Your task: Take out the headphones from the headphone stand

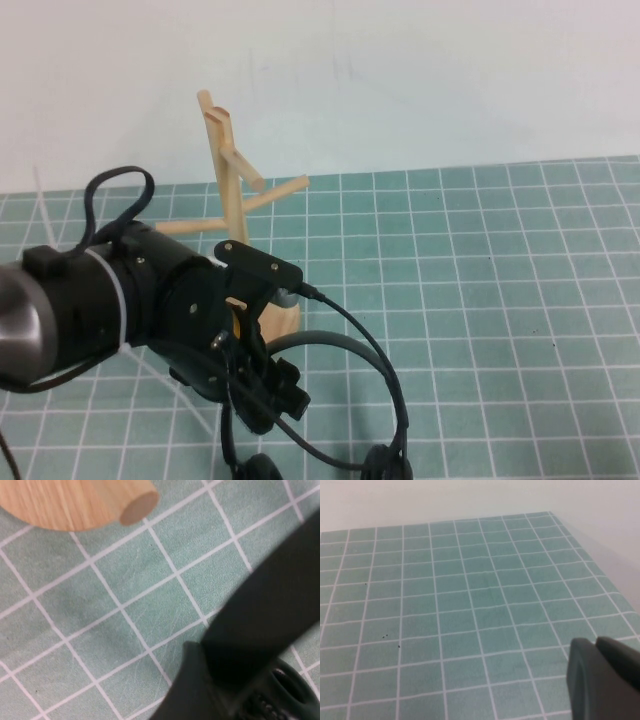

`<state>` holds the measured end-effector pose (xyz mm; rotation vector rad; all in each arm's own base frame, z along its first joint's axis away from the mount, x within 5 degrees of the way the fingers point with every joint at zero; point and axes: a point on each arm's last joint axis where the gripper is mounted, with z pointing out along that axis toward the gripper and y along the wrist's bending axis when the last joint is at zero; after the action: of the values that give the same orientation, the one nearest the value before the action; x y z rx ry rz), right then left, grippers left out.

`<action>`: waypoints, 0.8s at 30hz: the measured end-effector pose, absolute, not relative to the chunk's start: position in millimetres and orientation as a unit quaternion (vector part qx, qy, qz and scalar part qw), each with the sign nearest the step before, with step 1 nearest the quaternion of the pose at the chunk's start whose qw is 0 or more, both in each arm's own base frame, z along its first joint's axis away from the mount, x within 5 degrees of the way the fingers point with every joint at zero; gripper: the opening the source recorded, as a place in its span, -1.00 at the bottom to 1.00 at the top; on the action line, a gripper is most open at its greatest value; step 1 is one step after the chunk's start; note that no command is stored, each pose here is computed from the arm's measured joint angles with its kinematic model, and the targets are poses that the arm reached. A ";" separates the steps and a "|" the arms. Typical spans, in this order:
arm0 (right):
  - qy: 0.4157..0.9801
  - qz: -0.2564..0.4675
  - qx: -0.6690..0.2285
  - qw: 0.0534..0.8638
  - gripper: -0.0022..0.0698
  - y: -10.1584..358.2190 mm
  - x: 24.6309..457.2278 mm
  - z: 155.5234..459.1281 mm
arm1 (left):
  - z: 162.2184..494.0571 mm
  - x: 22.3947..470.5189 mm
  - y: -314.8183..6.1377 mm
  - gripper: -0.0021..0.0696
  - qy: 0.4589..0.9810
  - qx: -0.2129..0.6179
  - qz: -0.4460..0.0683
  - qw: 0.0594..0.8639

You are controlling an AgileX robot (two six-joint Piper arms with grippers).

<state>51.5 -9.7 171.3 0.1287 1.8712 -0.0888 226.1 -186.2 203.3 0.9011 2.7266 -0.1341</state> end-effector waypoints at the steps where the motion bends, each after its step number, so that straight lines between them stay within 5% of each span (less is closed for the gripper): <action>1: 0.804 -0.038 0.055 0.591 -0.96 -9.7 51.5 171.3 | 204.5 225.8 -185.9 0.38 0.940 0.311 -0.047 0.135; 16: 0.804 -0.038 0.055 0.591 -0.96 -9.7 51.5 171.3 | 233.0 206.9 -191.5 0.45 0.905 0.380 -0.024 0.190; 19: 0.804 -0.038 0.055 0.591 -0.96 -9.7 51.5 171.3 | 244.7 189.5 -195.9 0.14 0.890 0.403 -0.038 0.210; 22: 0.804 -0.038 0.055 0.591 -0.96 -9.7 51.5 171.3 | 260.6 167.1 -192.3 -0.52 0.874 0.418 -0.062 0.241; 24: 0.804 -0.038 0.055 0.591 -0.96 -9.7 51.5 171.3 | 267.6 153.1 -185.1 -0.76 0.869 0.415 -0.079 0.259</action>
<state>51.5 -9.7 171.3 0.1287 1.8712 -0.0888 153.1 -185.1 267.6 1.1238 2.3553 -0.2147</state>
